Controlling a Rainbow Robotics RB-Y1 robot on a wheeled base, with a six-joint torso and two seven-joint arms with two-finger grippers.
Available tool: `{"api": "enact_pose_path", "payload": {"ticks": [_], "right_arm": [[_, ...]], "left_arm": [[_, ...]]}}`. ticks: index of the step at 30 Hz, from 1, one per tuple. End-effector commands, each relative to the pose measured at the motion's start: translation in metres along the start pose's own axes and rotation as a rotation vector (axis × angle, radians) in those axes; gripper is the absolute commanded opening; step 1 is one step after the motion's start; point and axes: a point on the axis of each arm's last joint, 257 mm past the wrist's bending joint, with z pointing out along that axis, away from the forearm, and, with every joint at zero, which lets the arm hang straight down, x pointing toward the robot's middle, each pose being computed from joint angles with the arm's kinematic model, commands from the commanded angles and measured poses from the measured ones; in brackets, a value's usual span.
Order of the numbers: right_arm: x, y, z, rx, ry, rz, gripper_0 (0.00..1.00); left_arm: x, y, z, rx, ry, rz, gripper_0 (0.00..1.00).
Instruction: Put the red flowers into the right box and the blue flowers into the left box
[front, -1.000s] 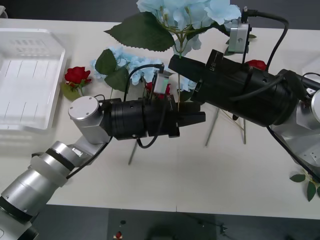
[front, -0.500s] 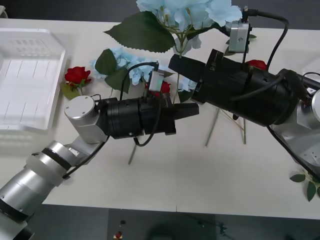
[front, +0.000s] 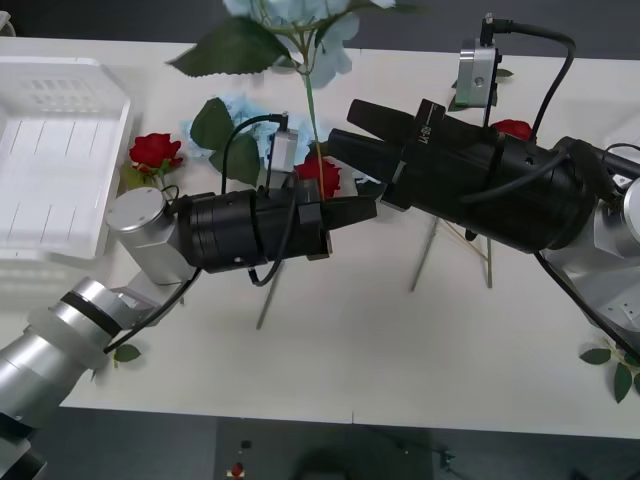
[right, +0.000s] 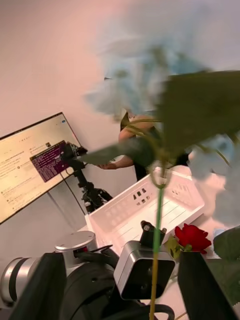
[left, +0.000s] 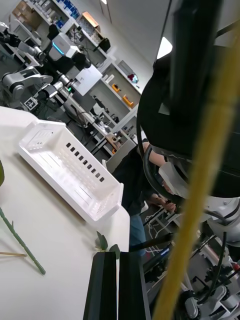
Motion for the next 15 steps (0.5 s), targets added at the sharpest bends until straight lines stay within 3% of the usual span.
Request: {"api": "enact_pose_path", "payload": {"ticks": [1,9,15], "right_arm": [[-0.017,0.011,0.005,-0.033,-0.024,-0.004,1.00],[-0.023,0.005,0.004,-0.012,-0.043,0.010,1.00],[-0.025,-0.012,-0.004,0.043,-0.031,0.066,1.00]], "left_arm": [[-0.015,0.005,-0.025,-0.023,-0.023,-0.035,0.00],[-0.053,0.047,-0.120,-0.210,-0.004,0.041,0.00],[-0.100,0.073,-0.192,-0.388,0.062,0.191,0.00]]}}
